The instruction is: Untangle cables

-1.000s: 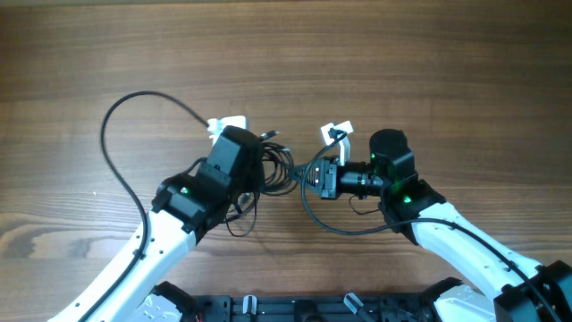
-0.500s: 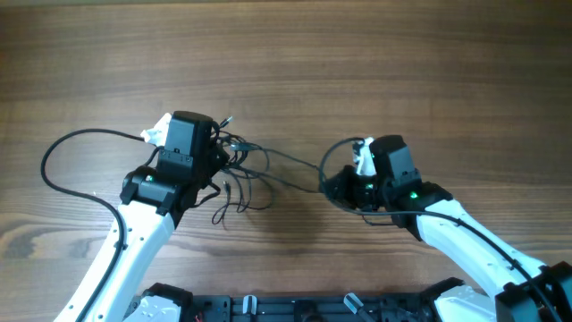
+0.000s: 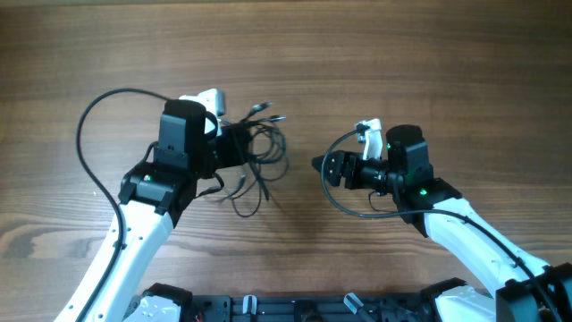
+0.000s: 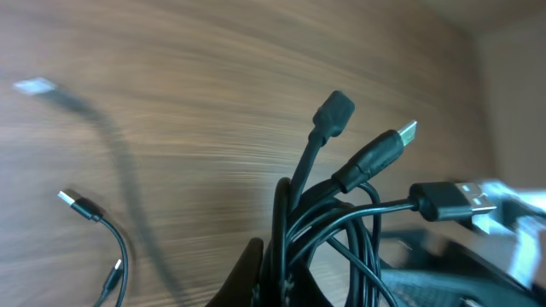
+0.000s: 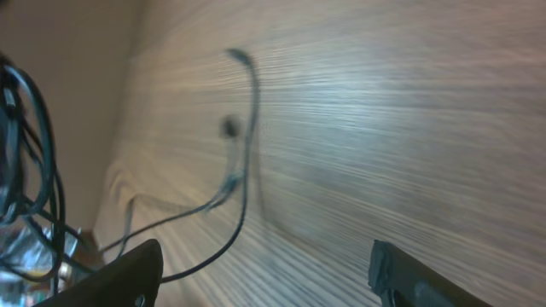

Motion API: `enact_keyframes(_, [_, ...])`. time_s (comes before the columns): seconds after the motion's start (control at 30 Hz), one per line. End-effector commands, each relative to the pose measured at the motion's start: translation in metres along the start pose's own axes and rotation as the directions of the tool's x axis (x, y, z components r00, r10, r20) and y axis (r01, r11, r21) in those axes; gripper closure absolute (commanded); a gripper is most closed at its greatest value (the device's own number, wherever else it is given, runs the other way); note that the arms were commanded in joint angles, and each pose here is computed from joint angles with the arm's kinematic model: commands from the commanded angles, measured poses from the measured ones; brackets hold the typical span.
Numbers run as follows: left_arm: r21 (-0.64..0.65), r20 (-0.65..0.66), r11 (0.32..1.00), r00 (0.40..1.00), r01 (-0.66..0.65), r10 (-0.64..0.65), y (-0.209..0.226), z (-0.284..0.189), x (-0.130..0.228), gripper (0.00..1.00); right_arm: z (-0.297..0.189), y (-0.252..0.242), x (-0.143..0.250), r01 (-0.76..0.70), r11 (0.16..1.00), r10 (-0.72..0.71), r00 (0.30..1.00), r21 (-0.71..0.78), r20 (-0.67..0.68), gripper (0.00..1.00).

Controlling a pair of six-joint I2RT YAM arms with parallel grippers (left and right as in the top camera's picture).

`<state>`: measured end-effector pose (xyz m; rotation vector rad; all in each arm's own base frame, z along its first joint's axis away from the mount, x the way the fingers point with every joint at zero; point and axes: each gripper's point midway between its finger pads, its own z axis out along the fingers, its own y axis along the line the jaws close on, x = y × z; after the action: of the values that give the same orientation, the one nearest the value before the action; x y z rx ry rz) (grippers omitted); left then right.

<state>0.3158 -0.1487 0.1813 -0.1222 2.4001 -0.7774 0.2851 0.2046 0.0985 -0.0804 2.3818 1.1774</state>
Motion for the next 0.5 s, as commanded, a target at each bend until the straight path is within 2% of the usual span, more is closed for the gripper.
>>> enact_keyframes(0.0, [0.207, -0.043, 0.971, 0.990, -0.123, 0.134, -0.037, -0.007, 0.009, 0.96, 0.000, 0.015, 0.007, 0.071, 0.994, -0.074, 0.996, -0.089, -0.039, 0.19])
enact_keyframes(0.13, [0.200, -0.053, 0.956, 0.972, -0.215, 0.230, -0.032, -0.007, 0.016, 0.96, 0.000, 0.019, 0.001, 0.089, 0.991, -0.091, 0.996, -0.104, -0.017, 0.14])
enact_keyframes(0.23, [0.192, -0.078, 0.964, 0.976, -0.184, 0.202, -0.030, -0.006, 0.020, 0.96, -0.004, 0.031, 0.002, 0.069, 0.981, -0.076, 0.996, -0.179, -0.035, 0.13])
enact_keyframes(0.3, [0.143, -0.080, 0.988, 0.994, -0.061, 0.073, -0.024, -0.005, 0.016, 0.96, -0.008, 0.049, 0.006, 0.095, 0.956, -0.115, 0.992, -0.278, -0.055, 0.13])
enact_keyframes(0.37, [0.054, -0.056, 0.989, 0.989, 0.137, -0.134, -0.010, -0.003, 0.009, 0.96, -0.012, 0.061, 0.008, 0.131, 0.930, -0.160, 0.985, -0.343, -0.058, 0.13])
enact_keyframes(0.4, [0.037, -0.046, 0.979, 0.979, 0.199, -0.197, -0.008, -0.003, 0.007, 0.96, -0.014, 0.065, 0.010, 0.155, 0.917, -0.188, 0.981, -0.368, -0.056, 0.13])
enact_keyframes(0.47, [0.008, -0.028, 0.922, 0.921, 0.388, -0.387, -0.003, -0.003, 0.004, 0.96, -0.016, 0.071, 0.014, 0.182, 0.896, -0.225, 0.973, -0.406, -0.060, 0.09])
